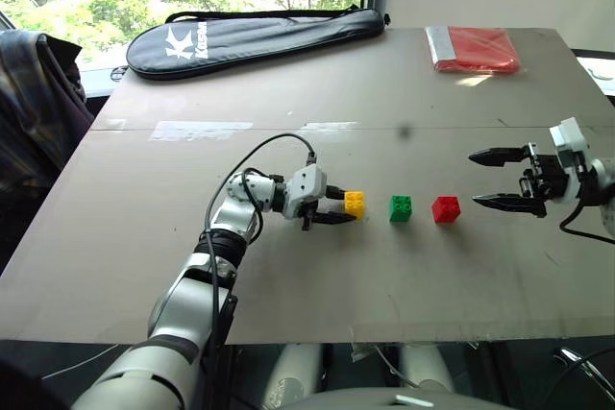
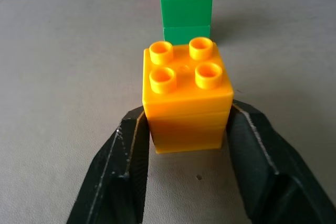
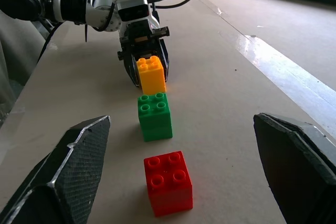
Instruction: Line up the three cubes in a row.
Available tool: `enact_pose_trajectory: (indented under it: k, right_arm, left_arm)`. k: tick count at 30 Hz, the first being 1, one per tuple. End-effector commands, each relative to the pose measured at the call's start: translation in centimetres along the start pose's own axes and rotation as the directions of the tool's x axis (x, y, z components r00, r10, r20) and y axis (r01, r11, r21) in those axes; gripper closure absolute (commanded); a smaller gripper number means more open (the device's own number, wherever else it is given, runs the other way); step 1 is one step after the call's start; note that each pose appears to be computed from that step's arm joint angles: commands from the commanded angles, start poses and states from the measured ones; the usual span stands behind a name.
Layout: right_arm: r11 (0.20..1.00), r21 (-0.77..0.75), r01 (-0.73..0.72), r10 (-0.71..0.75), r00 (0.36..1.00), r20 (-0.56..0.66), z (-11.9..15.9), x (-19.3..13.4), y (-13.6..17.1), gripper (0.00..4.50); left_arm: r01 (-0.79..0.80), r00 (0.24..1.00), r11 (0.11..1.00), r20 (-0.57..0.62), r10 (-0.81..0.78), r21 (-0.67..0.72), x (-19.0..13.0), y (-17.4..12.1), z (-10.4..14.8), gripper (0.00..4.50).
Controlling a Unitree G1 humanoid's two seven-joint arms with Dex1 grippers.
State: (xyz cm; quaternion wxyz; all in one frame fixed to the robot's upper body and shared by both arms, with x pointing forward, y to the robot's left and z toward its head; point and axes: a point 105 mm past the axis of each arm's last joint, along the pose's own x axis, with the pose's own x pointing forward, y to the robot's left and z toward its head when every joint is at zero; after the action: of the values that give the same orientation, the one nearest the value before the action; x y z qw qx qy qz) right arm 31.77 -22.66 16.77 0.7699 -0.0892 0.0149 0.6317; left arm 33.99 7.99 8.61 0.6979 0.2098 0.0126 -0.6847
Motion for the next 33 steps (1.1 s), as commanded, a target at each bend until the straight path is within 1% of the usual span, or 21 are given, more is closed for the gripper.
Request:
enact_pose_trajectory:
  k: [1, 2, 3, 6, 9, 14, 19, 23, 27, 33]
  right_arm:
    - [0.998, -0.050, -0.029, 0.030, 0.999, 0.013, 1.2, -0.4, 0.2, 0.00]
    - [0.998, -0.050, -0.028, 0.029, 1.000, 0.013, 1.2, -0.5, 0.2, 0.00]
    - [0.998, -0.051, -0.027, 0.028, 1.000, 0.014, 1.2, -0.5, 0.1, 0.00]
    - [0.998, -0.053, -0.025, 0.026, 1.000, 0.016, 1.3, -0.5, 0.1, 0.00]
    - [0.998, -0.052, -0.023, 0.024, 1.000, 0.016, 1.2, -0.5, 0.1, 0.00]
    - [0.999, -0.046, -0.015, 0.015, 1.000, 0.010, 1.0, -0.7, 0.1, 0.00]
    - [0.999, -0.042, -0.010, 0.011, 1.000, 0.014, 0.8, -0.9, 0.3, 0.00]
    - [0.999, -0.035, -0.003, 0.003, 1.000, 0.019, 0.7, -1.1, 0.4, 0.00]
    - [0.999, -0.032, 0.001, 0.000, 0.999, 0.039, 0.8, -1.2, 0.5, 0.00]
    - [1.000, -0.025, 0.019, -0.016, 0.994, 0.110, 1.2, -1.2, 0.5, 0.00]
  left_arm:
    - [0.003, 1.000, 1.000, -0.002, -0.003, 0.010, -0.1, 0.4, 0.4, 0.54]
    - [0.008, 1.000, 1.000, -0.003, -0.008, -0.012, -0.1, 0.4, 0.3, 0.14]
    - [0.010, 1.000, 1.000, -0.008, -0.010, -0.027, -0.1, 0.4, 0.2, 0.03]
    - [-0.029, 0.999, 1.000, -0.023, 0.029, 0.008, -0.1, 0.8, 0.1, 0.03]
    - [-0.034, 0.999, 0.999, -0.037, 0.034, 0.008, -0.2, 0.9, 0.0, 0.03]
    - [-0.058, 0.998, 0.998, -0.029, 0.059, 0.039, -1.1, 1.3, 0.6, 0.03]
    - [-0.098, 0.995, 0.990, 0.017, 0.097, 0.103, -3.4, 1.1, 3.0, 0.03]
    - [-0.134, 0.990, 0.986, 0.065, 0.129, 0.096, -4.9, 0.0, 5.1, 0.03]
    - [-0.181, 0.979, 0.983, 0.106, 0.176, 0.039, -5.8, -1.3, 6.5, 0.03]
    - [-0.293, 0.951, 0.952, 0.073, 0.300, -0.092, -6.6, -3.9, 6.1, 0.03]
